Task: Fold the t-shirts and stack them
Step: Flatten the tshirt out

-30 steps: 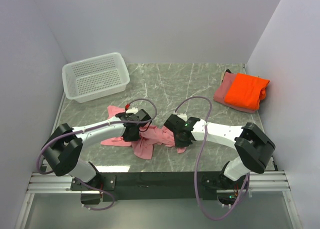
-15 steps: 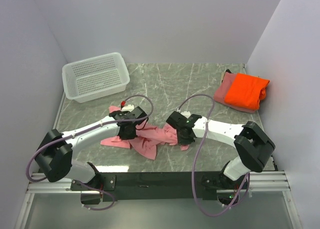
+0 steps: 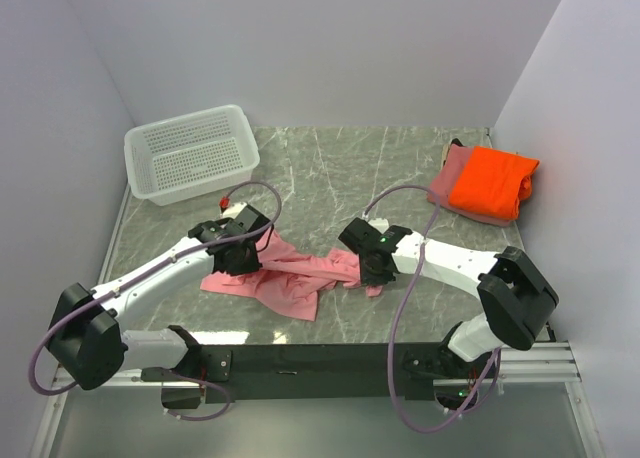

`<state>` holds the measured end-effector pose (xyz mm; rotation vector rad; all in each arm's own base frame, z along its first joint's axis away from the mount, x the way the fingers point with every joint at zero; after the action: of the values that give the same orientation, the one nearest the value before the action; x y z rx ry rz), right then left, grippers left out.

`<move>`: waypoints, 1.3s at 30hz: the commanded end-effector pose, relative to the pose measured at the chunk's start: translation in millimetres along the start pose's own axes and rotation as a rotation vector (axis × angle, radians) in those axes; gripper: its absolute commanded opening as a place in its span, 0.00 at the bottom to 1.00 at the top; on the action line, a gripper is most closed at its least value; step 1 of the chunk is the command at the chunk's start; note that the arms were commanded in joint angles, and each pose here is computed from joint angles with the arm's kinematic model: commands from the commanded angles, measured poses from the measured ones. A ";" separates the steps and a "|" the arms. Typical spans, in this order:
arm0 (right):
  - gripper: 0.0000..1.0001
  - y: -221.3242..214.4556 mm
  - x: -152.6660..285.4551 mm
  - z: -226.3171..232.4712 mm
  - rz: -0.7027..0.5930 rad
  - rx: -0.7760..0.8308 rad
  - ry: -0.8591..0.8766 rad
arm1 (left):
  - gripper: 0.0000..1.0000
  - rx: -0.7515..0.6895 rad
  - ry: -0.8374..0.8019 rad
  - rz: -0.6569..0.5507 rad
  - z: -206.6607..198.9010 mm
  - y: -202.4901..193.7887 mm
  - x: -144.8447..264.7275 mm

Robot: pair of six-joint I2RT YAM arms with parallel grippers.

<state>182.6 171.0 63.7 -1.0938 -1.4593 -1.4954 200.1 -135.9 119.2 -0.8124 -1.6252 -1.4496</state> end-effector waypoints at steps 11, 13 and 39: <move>0.00 3.5 5.6 -5.1 -0.026 -0.027 0.003 | 0.01 -0.013 -0.059 -0.001 -6.2 -0.9 -0.7; 0.00 7.5 9.1 -5.7 -0.038 -0.012 -0.006 | 0.01 -0.003 -0.049 -0.044 -6.8 16.9 5.7; 0.40 13.6 77.2 71.5 -0.129 0.171 0.174 | 0.01 0.288 0.217 -0.240 157.2 134.0 38.1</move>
<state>164.7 211.8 123.0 -0.8950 -1.5661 -1.4200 270.3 38.2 202.5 -0.2836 -1.7224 -1.3171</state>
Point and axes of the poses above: each gripper's point midway between its finger pads, its own x axis back along the fingers, its own z axis along the line the jaws close on, y = z × x, the point moved 3 cm from there along x, back along the fingers, and after that the axes turned 5 degrees about -x, right-handed, at the moved point
